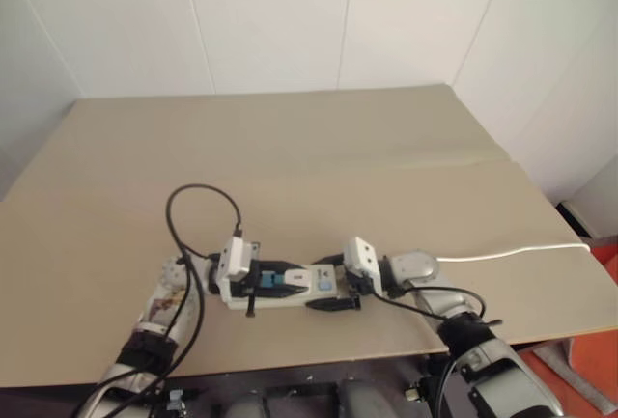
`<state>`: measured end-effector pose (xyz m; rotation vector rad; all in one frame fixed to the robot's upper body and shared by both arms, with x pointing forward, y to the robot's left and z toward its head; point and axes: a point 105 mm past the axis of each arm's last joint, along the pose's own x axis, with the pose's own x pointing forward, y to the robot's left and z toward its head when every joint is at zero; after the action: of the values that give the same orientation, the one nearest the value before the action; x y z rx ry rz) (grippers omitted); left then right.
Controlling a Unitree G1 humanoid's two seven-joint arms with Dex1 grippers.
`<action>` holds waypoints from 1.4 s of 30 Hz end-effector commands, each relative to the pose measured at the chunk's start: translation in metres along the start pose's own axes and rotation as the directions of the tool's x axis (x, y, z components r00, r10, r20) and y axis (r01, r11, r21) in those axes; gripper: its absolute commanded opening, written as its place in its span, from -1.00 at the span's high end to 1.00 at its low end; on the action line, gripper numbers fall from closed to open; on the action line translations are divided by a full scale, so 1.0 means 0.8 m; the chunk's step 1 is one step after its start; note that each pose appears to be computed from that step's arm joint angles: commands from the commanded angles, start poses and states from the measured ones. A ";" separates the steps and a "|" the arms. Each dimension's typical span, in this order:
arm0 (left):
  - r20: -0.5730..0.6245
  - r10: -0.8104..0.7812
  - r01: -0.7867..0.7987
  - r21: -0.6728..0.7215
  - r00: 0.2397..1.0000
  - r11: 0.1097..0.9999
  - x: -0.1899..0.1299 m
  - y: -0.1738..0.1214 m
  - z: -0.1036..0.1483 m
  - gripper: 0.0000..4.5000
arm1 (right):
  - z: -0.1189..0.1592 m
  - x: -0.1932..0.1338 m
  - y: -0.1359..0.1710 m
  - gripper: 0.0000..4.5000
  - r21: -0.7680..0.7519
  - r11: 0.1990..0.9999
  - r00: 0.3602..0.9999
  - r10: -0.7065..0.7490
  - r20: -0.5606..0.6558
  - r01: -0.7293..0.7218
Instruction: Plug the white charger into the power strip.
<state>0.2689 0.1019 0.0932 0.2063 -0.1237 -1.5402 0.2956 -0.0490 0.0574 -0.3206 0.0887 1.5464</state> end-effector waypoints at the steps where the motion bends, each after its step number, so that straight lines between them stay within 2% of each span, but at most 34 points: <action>1: -0.226 0.035 -0.076 -0.174 0.973 0.982 -0.038 -0.013 -0.054 0.55 | -0.051 -0.025 0.011 -0.54 0.127 0.991 0.990 -0.022 -0.138 0.039; 7: -0.277 0.032 -0.091 -0.202 0.960 0.975 -0.040 -0.013 -0.053 0.55 | -0.051 -0.025 0.009 -0.54 0.126 0.991 0.990 -0.026 -0.139 0.044; 9: -0.268 0.028 -0.086 -0.205 0.963 0.975 -0.040 -0.012 -0.048 0.23 | -0.050 -0.024 0.007 -0.54 0.125 0.991 0.990 -0.032 -0.137 0.049; 10: -0.268 0.025 -0.083 -0.208 0.963 0.975 -0.041 -0.011 -0.047 0.13 | -0.050 -0.023 0.007 -0.54 0.125 0.991 0.990 -0.035 -0.136 0.052; 18: -0.193 0.059 -0.092 -0.169 0.979 0.981 -0.044 0.001 -0.016 -0.99 | -0.050 -0.018 0.008 -0.54 0.123 0.991 0.991 -0.026 -0.130 0.043; 25: -0.155 0.085 -0.100 -0.087 0.984 0.991 -0.073 0.028 0.046 -1.00 | -0.049 -0.019 0.008 -0.54 0.119 0.992 0.991 -0.026 -0.130 0.042; 28: -0.146 0.080 -0.088 -0.053 0.986 0.995 -0.084 0.038 0.076 -1.00 | -0.044 -0.027 0.006 -0.97 0.117 0.992 0.992 -0.035 -0.119 0.049; 30: -0.141 0.091 -0.095 -0.027 0.986 0.995 -0.089 0.041 0.088 -1.00 | -0.037 -0.036 0.004 -0.99 0.092 0.993 0.992 -0.058 -0.112 0.068; 34: -0.127 0.124 -0.125 0.003 0.984 0.992 -0.105 0.041 0.104 -1.00 | -0.013 -0.084 0.001 -0.99 0.048 0.986 0.984 -0.154 -0.087 0.158; 39: -0.165 0.206 -0.207 0.012 0.964 0.978 -0.131 0.033 0.104 -1.00 | 0.016 -0.153 0.022 -0.99 0.003 0.955 0.952 -0.294 -0.082 0.295; 42: -0.198 0.294 -0.295 0.027 0.935 0.955 -0.150 0.030 0.104 -1.00 | 0.035 -0.195 0.033 -0.99 -0.012 0.917 0.912 -0.398 -0.095 0.399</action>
<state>0.2735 0.2114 0.1708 0.2715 0.0466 -1.2564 0.2607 -0.1847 0.0932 -0.3648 0.1741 1.1762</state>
